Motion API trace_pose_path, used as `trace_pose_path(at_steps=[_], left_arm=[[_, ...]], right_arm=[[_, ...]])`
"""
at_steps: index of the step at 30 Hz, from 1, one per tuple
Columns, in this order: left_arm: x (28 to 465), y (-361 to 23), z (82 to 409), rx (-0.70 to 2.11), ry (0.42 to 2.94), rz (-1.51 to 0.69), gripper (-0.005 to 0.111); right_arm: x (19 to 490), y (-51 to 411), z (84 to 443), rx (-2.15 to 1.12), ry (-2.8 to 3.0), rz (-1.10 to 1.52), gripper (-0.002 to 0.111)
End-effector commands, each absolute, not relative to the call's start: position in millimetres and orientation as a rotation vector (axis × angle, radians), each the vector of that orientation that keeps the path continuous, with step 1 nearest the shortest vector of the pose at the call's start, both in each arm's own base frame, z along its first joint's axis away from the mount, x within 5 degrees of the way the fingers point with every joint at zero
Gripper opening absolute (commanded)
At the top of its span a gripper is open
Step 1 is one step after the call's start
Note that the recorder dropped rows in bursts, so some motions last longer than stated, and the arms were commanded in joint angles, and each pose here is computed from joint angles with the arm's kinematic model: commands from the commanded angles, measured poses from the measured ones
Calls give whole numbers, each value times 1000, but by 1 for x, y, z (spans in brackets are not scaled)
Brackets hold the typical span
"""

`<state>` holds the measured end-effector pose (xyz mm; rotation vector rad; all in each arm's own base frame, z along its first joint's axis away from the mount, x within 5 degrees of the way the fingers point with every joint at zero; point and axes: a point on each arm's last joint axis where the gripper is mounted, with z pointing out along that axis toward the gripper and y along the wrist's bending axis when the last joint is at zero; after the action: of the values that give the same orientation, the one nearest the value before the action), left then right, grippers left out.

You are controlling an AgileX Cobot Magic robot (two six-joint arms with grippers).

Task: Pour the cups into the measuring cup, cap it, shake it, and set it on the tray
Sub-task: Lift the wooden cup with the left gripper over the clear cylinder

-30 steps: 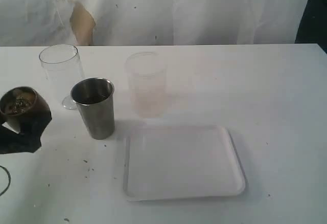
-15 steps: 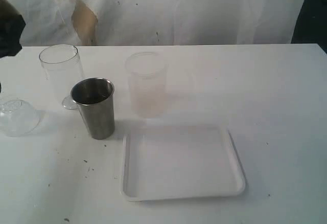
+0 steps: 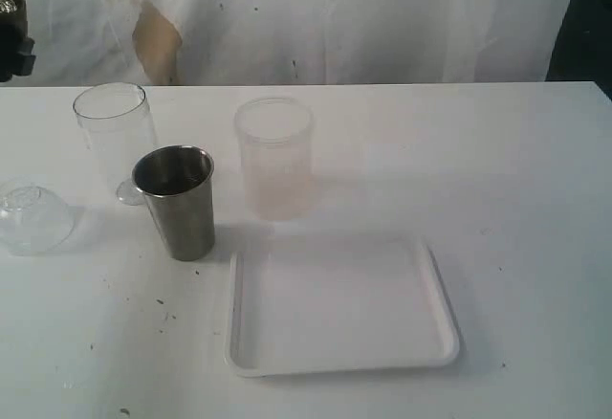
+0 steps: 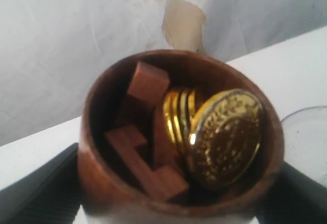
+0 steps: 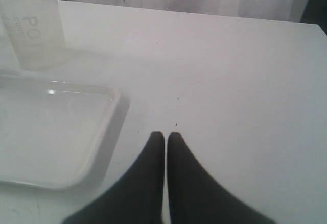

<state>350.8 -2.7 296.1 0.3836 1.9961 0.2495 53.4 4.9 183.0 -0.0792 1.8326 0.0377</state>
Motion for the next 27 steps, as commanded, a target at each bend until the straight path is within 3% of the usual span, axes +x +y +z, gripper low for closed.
trace_pose_path(at_steps=[1, 18, 27], left_arm=[[361, -1, 299, 507, 2010, 338, 0], [391, 0, 271, 767, 1981, 500, 0], [393, -19, 270, 904, 1896, 527, 0]], right_arm=[[53, 5, 182, -88, 1830, 37, 2], [53, 5, 182, -88, 1832, 37, 2], [53, 5, 182, -88, 1832, 37, 2]])
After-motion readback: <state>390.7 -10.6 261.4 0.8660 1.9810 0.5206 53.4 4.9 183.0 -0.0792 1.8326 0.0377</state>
